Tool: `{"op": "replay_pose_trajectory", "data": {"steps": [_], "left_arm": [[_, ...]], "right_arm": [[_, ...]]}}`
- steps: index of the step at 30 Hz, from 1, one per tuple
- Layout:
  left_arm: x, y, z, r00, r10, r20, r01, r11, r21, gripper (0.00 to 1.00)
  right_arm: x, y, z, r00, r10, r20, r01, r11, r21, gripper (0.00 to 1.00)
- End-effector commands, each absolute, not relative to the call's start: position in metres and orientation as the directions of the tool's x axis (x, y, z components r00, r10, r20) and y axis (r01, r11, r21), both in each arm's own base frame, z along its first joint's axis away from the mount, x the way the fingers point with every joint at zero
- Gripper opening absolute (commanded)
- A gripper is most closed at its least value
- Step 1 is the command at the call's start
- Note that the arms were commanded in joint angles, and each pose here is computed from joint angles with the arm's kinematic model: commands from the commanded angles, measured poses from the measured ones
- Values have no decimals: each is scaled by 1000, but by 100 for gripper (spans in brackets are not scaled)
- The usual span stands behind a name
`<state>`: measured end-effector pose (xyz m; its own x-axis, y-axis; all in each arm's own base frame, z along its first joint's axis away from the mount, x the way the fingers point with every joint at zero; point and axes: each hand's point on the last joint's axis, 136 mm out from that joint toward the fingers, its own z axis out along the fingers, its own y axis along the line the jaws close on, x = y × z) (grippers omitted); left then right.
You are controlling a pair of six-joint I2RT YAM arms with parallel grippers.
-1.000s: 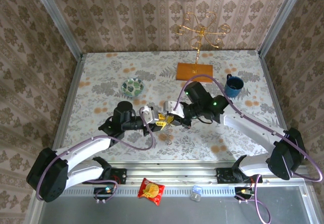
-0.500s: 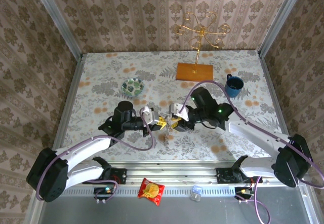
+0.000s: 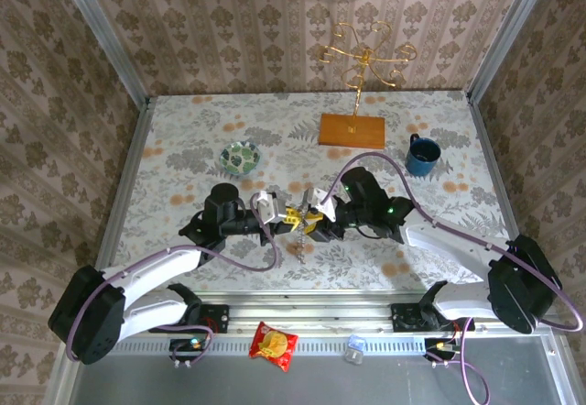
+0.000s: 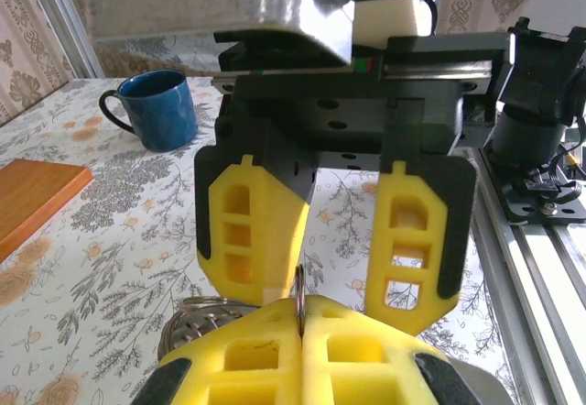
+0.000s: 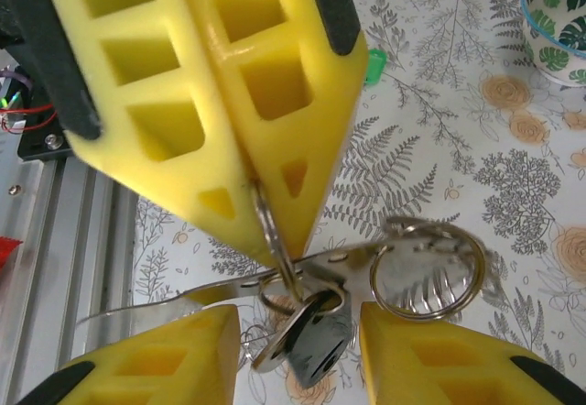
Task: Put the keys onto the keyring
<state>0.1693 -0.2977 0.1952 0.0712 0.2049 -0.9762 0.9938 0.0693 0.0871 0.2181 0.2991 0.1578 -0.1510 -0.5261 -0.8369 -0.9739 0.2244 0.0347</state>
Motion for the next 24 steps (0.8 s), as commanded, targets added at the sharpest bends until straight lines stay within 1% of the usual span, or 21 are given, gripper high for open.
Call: {"op": "replay_pose_trajectory", "data": {"steps": [1, 3, 5, 7, 8, 11, 17, 21, 22, 24], "left_arm": [[171, -298, 203, 86, 167, -982, 992, 74, 99, 0], [171, -298, 204, 86, 165, -983, 992, 76, 100, 0], [171, -298, 204, 87, 165, -983, 992, 78, 100, 0], [171, -297, 204, 90, 167, -982, 991, 79, 105, 0], [171, -297, 204, 92, 170, -981, 991, 81, 107, 0], [171, -296, 202, 97, 181, -979, 990, 80, 112, 0], [171, -295, 198, 87, 209, -974, 992, 74, 104, 0], [171, -295, 196, 80, 229, -970, 992, 74, 99, 0], [172, -295, 196, 79, 229, -970, 992, 78, 99, 6], [173, -294, 197, 80, 229, -970, 991, 89, 103, 24]], "right_arm": [[222, 306, 161, -149, -500, -853, -974, 222, 40, 35], [223, 306, 159, -149, -506, -850, -973, 228, 35, 27], [226, 304, 161, -143, -511, -848, -971, 240, 19, 13], [228, 300, 167, -129, -515, -848, -966, 258, -10, 2], [230, 298, 170, -119, -520, -846, -963, 269, -30, 0], [232, 292, 185, -93, -530, -843, -955, 286, -75, 0], [226, 287, 215, -43, -546, -837, -953, 273, -129, 0], [223, 285, 225, -21, -556, -831, -949, 272, -158, 0], [223, 283, 224, -22, -566, -824, -946, 277, -166, 0], [224, 280, 223, -24, -587, -809, -940, 288, -181, 0]]}}
